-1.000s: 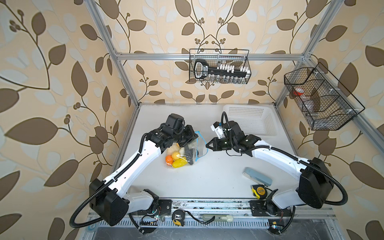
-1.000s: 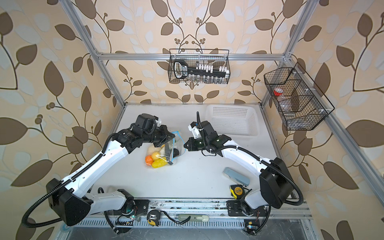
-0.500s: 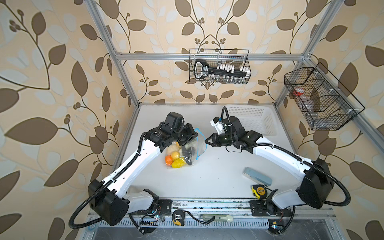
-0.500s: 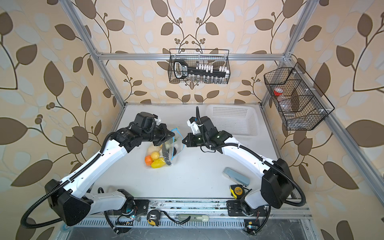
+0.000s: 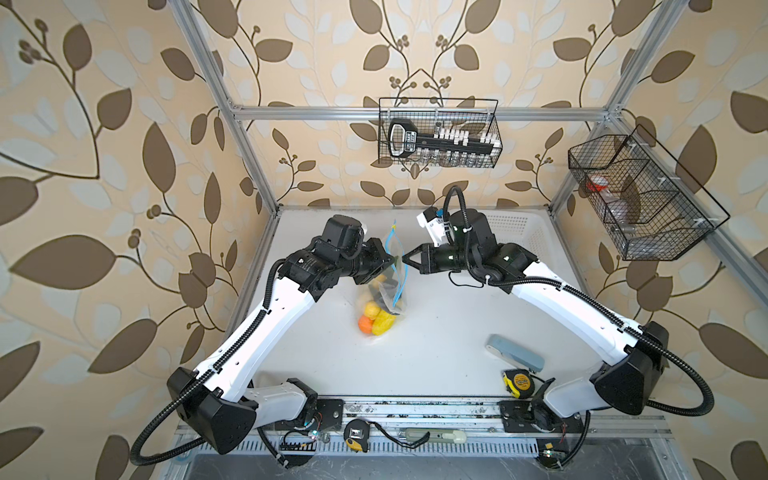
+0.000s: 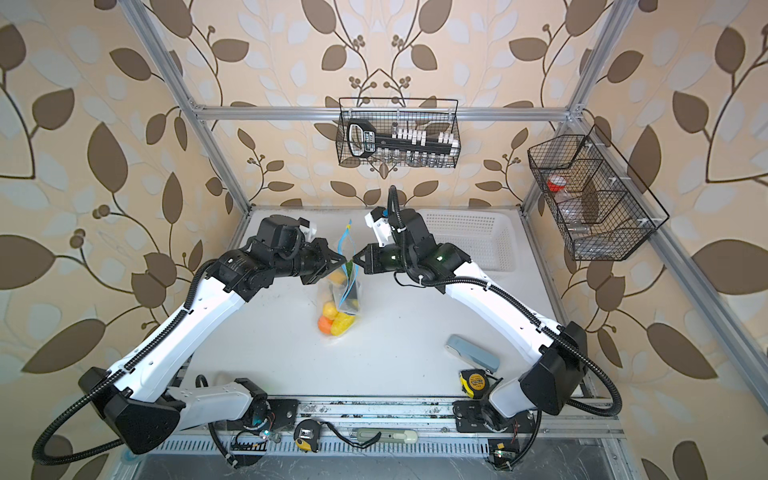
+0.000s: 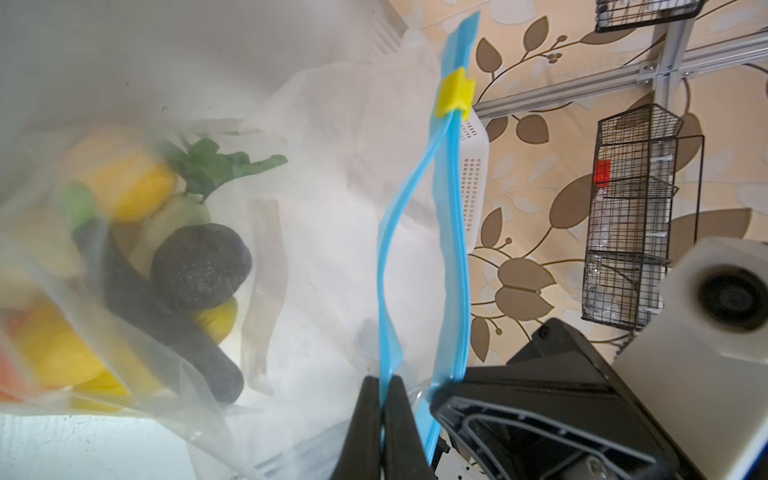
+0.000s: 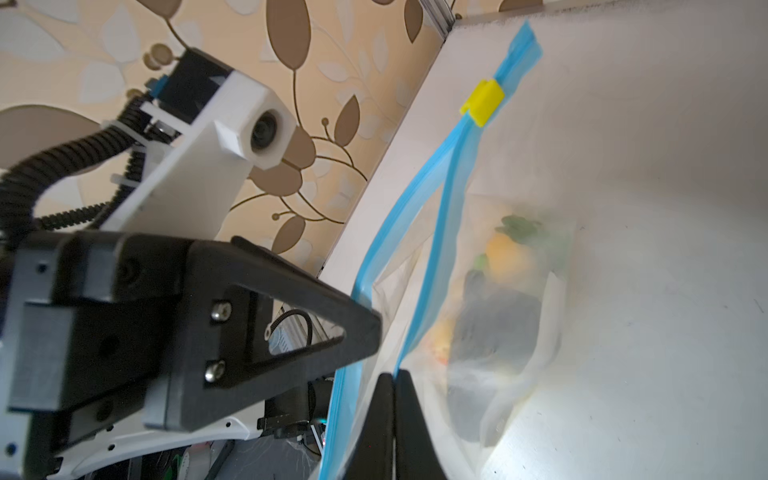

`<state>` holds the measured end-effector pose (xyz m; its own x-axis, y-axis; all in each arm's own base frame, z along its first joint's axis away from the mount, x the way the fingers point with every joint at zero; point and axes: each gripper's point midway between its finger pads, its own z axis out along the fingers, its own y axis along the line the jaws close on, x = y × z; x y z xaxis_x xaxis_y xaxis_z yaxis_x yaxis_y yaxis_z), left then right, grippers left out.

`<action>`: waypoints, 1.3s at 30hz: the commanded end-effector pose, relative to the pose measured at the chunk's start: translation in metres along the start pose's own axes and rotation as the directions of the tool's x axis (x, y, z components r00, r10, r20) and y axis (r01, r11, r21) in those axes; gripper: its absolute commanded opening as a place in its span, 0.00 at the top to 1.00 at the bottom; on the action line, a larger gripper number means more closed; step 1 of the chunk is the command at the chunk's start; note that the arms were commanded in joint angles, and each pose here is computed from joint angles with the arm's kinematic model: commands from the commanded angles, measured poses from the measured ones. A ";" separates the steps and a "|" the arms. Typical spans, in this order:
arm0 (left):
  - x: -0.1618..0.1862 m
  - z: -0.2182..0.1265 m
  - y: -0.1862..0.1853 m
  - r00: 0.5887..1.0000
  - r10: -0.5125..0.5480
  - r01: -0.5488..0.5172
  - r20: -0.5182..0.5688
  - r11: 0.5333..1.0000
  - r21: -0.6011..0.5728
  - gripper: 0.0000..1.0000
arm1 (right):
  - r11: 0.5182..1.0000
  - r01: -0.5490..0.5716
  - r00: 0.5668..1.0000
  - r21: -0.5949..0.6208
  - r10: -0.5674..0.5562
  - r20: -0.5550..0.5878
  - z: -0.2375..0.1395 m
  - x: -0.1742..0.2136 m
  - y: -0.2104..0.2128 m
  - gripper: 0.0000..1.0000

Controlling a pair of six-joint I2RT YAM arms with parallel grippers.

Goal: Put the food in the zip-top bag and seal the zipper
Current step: 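Grasp the blue zipper edge farther from the left gripper with the right gripper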

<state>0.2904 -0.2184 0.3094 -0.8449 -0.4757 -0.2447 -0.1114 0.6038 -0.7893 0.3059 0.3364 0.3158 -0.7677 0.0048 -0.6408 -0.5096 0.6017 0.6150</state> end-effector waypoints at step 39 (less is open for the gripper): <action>-0.004 -0.029 -0.024 0.998 -0.004 -0.003 0.063 0.994 0.108 0.94 | 0.990 0.115 0.993 -0.081 -0.115 0.009 0.002 -0.032 0.048 1.00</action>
<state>0.2854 -0.2132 0.3332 -0.8197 -0.5073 -0.2661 -0.0849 0.5670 -0.8193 0.3101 0.3583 0.3650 -0.7200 -0.0400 -0.6928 -0.5863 0.5692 0.5764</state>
